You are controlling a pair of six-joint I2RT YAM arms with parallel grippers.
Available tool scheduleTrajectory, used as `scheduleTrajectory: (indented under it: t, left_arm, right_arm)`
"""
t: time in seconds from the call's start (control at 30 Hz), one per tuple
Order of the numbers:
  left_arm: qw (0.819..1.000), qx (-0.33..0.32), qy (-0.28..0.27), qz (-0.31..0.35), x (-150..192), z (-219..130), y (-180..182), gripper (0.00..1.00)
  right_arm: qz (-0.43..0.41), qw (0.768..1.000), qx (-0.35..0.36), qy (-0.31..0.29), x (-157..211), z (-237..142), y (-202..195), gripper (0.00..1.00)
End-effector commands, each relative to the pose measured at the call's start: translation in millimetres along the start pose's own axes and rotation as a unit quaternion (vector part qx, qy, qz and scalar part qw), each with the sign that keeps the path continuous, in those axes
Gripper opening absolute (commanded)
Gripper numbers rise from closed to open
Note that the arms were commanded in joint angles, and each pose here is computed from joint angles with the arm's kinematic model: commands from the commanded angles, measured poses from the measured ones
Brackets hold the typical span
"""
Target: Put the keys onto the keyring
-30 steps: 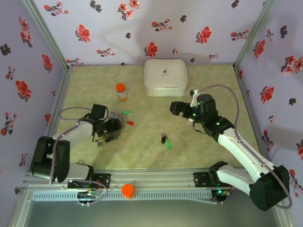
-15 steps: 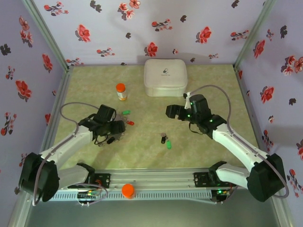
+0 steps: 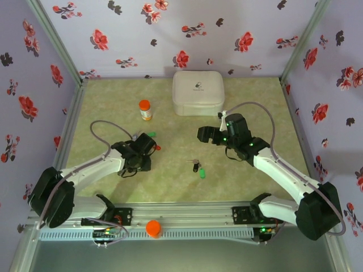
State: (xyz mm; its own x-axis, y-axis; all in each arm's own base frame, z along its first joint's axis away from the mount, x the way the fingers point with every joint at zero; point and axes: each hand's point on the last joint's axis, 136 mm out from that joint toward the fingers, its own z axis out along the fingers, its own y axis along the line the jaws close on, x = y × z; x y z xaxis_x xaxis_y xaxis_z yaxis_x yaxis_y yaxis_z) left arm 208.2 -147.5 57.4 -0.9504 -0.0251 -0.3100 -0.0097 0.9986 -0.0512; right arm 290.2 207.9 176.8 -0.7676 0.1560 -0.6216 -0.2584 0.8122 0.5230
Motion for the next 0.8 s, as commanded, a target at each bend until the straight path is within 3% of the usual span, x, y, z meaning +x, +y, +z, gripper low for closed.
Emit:
scheduleTrajectory:
  t: [0.0, 0.13, 0.27, 0.4, 0.77]
  left_arm:
    - [0.993, 0.012, -0.012, -0.113, -8.7, 4.4, -9.8, 0.41]
    - [0.971, 0.034, -0.035, -0.233, -9.9, 4.3, -10.9, 0.44]
    - [0.952, 0.048, -0.070, -0.293, -8.6, 1.9, 0.0, 0.44]
    - [0.948, 0.029, -0.068, -0.311, 3.7, 8.1, 17.0, 0.46]
    - [0.948, 0.033, -0.062, -0.311, -1.1, 16.0, 15.9, 0.35]
  right_arm:
    - [-0.007, 1.000, 0.001, -0.015, -7.2, 1.9, 3.3, 0.92]
    - [-0.004, 1.000, 0.006, -0.012, -3.0, 3.6, -0.7, 0.92]
    - [-0.009, 1.000, 0.010, -0.008, -1.0, 4.7, -2.8, 0.93]
    - [-0.009, 1.000, 0.007, -0.006, -1.0, 6.1, -1.8, 0.93]
    - [-0.011, 1.000, 0.003, -0.004, -0.9, 4.4, 0.3, 0.93]
